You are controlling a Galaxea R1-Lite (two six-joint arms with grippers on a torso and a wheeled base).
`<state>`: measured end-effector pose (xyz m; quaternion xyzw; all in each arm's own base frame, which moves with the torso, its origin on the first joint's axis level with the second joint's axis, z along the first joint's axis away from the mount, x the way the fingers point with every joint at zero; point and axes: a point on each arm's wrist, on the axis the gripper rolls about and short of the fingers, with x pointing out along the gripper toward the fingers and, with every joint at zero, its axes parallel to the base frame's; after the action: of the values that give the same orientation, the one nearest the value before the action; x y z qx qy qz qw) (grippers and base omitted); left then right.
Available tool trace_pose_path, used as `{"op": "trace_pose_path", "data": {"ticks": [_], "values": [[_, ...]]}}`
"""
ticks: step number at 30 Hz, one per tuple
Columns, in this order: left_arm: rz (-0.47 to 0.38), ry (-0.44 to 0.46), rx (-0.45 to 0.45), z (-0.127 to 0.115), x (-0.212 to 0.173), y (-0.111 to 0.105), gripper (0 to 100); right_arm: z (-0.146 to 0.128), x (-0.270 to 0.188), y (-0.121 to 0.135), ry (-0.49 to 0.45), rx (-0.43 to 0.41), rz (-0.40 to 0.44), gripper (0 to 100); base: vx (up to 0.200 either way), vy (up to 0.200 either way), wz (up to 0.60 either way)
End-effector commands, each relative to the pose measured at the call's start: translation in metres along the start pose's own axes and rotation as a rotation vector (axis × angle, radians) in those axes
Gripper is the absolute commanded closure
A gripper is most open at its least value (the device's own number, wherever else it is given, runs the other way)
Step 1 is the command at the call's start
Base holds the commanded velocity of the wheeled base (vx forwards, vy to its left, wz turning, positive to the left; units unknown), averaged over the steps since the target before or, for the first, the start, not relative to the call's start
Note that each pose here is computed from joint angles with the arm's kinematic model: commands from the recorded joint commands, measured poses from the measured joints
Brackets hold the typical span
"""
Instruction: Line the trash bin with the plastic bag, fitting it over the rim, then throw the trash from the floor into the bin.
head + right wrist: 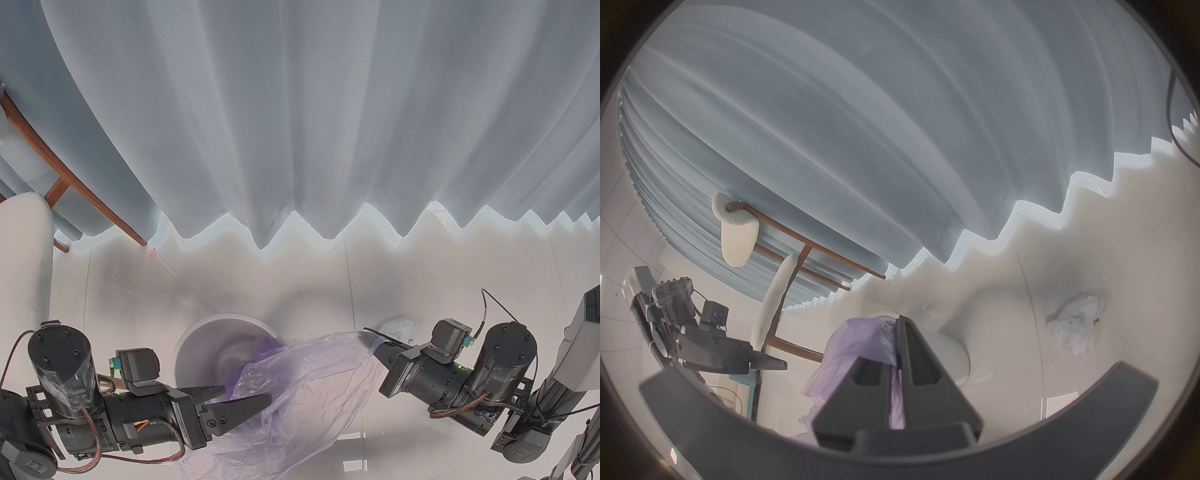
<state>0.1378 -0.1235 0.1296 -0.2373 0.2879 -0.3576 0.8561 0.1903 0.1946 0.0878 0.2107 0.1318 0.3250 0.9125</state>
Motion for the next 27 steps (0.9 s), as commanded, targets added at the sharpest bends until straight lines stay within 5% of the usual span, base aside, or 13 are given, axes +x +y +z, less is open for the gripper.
{"op": "trace_pose_path", "data": {"ticks": [1, 10, 16, 27], "values": [[0.063, 0.045, -0.023, -0.004, 0.013, 0.013, 0, -0.001, 0.0, 0.002, -0.003, -0.022, 0.01, 100, 0.0, 0.0, 0.0], [0.12, 0.029, -0.033, -0.003, 0.008, 0.024, 0, 0.001, 0.0, 0.0, -0.012, -0.027, 0.006, 100, 0.0, 0.0, 0.0], [0.148, 0.074, 0.08, -0.016, 0.0, 0.03, 0, 0.006, 0.0, -0.003, -0.033, -0.021, -0.004, 100, 0.0, 0.0, 0.0], [0.182, 0.089, 0.154, -0.022, -0.005, 0.036, 0, 0.022, -0.005, 0.005, -0.095, -0.012, 0.029, 100, 0.0, 0.0, 0.0]]}}
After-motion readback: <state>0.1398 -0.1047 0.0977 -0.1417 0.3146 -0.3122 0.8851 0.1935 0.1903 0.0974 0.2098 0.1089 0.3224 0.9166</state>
